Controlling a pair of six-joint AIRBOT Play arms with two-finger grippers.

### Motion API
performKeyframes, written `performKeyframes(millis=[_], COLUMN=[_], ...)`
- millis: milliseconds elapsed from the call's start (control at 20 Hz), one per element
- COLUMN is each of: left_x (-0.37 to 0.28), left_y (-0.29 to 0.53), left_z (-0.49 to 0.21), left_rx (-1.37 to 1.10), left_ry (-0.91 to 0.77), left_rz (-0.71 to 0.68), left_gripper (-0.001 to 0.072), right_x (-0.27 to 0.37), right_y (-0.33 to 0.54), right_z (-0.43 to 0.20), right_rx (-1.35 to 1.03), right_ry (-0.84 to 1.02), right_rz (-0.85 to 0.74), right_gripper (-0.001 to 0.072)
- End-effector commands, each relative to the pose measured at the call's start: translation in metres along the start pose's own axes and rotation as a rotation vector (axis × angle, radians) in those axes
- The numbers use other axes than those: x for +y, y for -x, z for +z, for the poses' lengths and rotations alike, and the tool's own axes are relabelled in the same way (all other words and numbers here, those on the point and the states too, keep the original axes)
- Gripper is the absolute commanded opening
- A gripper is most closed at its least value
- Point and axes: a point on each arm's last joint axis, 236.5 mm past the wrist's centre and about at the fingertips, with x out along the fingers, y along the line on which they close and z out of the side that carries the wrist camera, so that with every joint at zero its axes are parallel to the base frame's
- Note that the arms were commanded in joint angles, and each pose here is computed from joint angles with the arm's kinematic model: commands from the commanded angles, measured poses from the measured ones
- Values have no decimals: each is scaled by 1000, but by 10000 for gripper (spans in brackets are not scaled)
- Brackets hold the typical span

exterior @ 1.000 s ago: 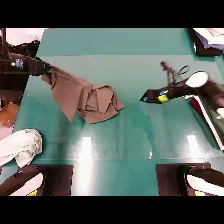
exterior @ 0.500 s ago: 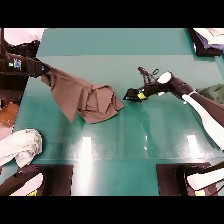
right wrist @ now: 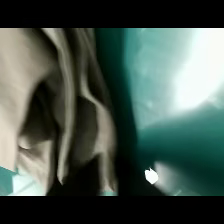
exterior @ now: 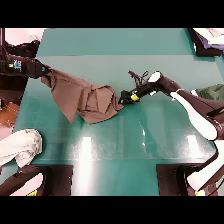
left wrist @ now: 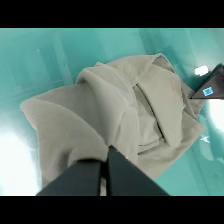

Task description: Fold the shirts.

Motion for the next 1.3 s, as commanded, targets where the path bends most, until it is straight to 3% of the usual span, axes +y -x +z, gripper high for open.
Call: performKeyframes(millis=[0, 200, 350, 500, 700, 900, 1250], left_x=[0, -2, -21, -53, -100, -131, -148], left_y=[1, 16, 72, 154, 260, 328, 367], left_z=[0, 23, 78, 130, 157, 147, 136], left_rx=[0, -71, -241, -454, -706, -878, -971], left_ry=[-1, -28, -112, -218, -331, -376, -404], left_rz=[0, 22, 46, 78, 112, 139, 154], left_gripper=[25, 25, 25, 25, 25, 25, 25], right_x=[6, 42, 93, 153, 219, 256, 214], right_y=[-7, 62, 185, 322, 462, 548, 630], right_z=[-7, 30, 64, 60, 5, -65, -157], right_rx=[34, -134, -413, -708, -1031, -1273, -1558], right_ry=[48, 131, 251, 395, 533, 626, 419], right_rz=[1, 20, 27, 6, -48, -176, -617], right_gripper=[16, 14, 13, 13, 13, 13, 13])
